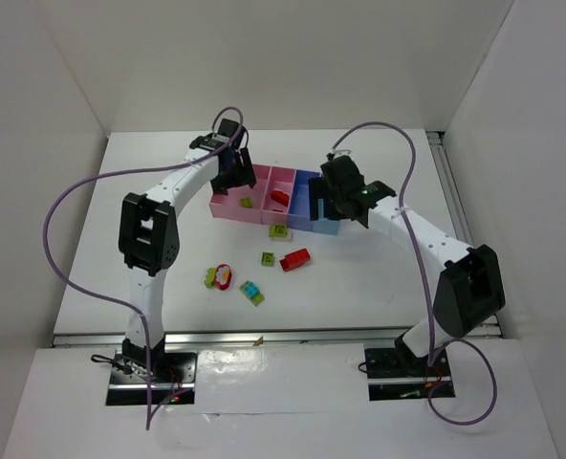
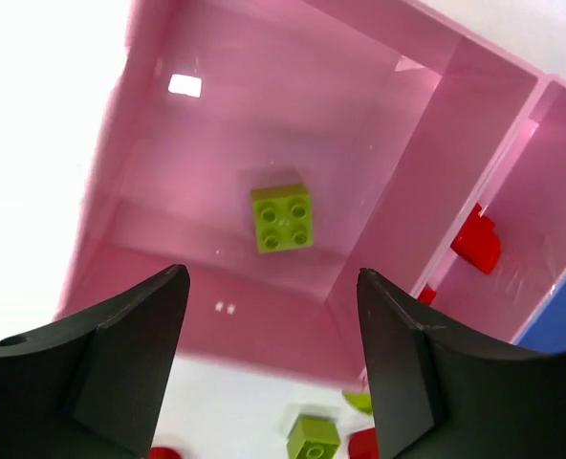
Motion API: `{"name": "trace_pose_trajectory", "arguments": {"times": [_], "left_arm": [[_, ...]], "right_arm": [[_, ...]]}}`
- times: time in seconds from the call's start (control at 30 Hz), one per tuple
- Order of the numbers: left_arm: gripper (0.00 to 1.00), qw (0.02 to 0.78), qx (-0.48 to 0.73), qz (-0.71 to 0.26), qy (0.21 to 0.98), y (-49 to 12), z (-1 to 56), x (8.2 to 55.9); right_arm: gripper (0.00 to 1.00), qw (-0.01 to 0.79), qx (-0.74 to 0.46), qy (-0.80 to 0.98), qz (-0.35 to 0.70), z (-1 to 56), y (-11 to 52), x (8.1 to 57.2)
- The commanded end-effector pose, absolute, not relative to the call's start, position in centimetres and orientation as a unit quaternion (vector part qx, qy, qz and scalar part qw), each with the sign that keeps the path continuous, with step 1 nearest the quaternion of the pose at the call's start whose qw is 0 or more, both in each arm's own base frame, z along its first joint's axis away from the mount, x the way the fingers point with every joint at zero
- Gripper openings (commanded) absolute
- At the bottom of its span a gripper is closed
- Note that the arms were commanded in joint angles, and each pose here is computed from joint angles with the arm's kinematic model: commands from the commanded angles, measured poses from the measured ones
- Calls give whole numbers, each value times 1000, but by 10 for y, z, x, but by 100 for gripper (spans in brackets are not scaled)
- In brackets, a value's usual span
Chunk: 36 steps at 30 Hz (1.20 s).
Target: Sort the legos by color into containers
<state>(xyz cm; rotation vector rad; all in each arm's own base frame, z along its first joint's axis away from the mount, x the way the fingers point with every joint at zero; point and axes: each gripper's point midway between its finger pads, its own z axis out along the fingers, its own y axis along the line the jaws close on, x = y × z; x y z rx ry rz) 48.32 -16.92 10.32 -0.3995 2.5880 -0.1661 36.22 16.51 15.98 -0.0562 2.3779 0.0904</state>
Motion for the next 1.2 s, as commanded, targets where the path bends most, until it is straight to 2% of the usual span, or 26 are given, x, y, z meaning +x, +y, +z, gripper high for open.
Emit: {"name": "trace_pose_trajectory", "arguments": {"times": [0.0,0.13,0.3,0.4,0.63,0.77,0.93,1.17], "left_arm": [[81,296,-139,-53,944,-157,161,463],[74,298,-160,-36,940,-138,177,413],[74,263,-235,-5,936,-86,159,351],[74,251,-247,-8,936,-75,151,325],[79,183,-238,-19,954,-74,120,285],[79,185,-244,-19,952,-71,118,284],[79,182,-240,-12,954,-69,115,285],[78,174,-240,-8,955,-69,110,285]], "right_arm": [[94,365,-36,927,80,153,195,345],[94,350,-98,923,125,144,242,324],[94,344,-166,914,140,135,288,311],[94,328,-197,909,162,125,321,302],[90,277,-207,929,134,74,349,297],[89,268,-199,935,123,54,351,300],[83,256,-195,941,107,35,349,301],[55,269,-187,940,93,34,354,305]]}}
